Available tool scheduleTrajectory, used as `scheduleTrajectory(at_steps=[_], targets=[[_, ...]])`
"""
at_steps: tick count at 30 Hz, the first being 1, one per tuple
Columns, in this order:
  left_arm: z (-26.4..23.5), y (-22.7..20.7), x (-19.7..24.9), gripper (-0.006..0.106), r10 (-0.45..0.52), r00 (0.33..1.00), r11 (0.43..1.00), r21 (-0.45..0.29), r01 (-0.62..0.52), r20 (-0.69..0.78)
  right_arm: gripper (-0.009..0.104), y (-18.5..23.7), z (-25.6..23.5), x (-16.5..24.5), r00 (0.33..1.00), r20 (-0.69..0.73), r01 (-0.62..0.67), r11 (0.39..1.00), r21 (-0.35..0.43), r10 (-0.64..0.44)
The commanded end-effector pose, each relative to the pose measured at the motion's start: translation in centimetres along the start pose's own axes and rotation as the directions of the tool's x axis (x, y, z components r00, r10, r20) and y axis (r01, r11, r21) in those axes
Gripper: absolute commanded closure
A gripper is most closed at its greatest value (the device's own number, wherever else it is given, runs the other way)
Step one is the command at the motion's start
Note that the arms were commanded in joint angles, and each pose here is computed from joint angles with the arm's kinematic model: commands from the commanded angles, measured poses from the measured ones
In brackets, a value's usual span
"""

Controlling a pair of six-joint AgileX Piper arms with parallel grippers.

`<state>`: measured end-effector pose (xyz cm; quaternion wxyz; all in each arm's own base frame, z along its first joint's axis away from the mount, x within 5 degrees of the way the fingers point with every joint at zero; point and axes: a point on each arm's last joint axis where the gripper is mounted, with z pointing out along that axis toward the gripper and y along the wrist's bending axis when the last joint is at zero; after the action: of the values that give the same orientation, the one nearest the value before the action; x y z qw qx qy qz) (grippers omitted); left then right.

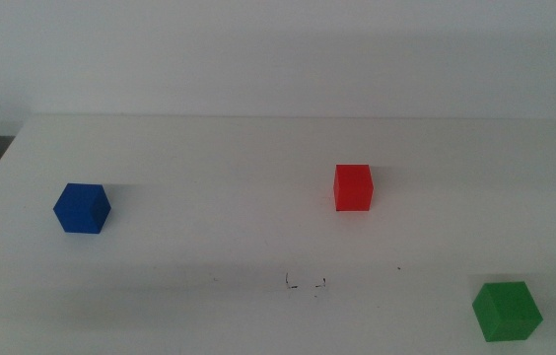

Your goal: Stack red cubes first, then green, then blue cubes in a specific spot.

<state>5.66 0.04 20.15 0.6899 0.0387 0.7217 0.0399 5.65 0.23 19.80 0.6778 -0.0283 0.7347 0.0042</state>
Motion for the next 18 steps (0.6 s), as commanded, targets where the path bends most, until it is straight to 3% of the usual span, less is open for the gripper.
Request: scheduleTrajectory(at_steps=[1, 5, 9, 13, 18], targets=[[0.0, 0.0, -0.1, 0.007, -0.002, 1.0, 1.0, -0.004, 0.002, 0.017, 0.007, 0.0, 0.0, -0.3, 0.999, 0.035, 0.013, 1.0, 0.002, -0.013], [0.0, 0.0, -0.1, 0.007, -0.002, 1.0, 1.0, -0.004, 0.002, 0.017, 0.007, 0.0, -0.1, -0.7, 0.995, 0.061, -0.081, 0.997, -0.007, 0.081], [0.0, 0.0, -0.1, 0.007, -0.002, 1.0, 1.0, -0.004, 0.002, 0.017, 0.007, -0.1, -0.2, -4.6, 0.989, 0.064, -0.132, 0.991, -0.01, 0.132], [0.0, 0.0, -0.1, 0.007, -0.002, 1.0, 1.0, -0.004, 0.002, 0.017, 0.007, -0.3, 1.2, -8.9, 0.98, -0.176, -0.096, 0.995, 0.013, 0.096], [0.0, 0.0, -0.1, 0.007, -0.002, 1.0, 1.0, -0.004, 0.002, 0.017, 0.007, -0.5, 3.1, -14.1, 0.863, -0.497, -0.088, 0.995, 0.038, 0.095]])
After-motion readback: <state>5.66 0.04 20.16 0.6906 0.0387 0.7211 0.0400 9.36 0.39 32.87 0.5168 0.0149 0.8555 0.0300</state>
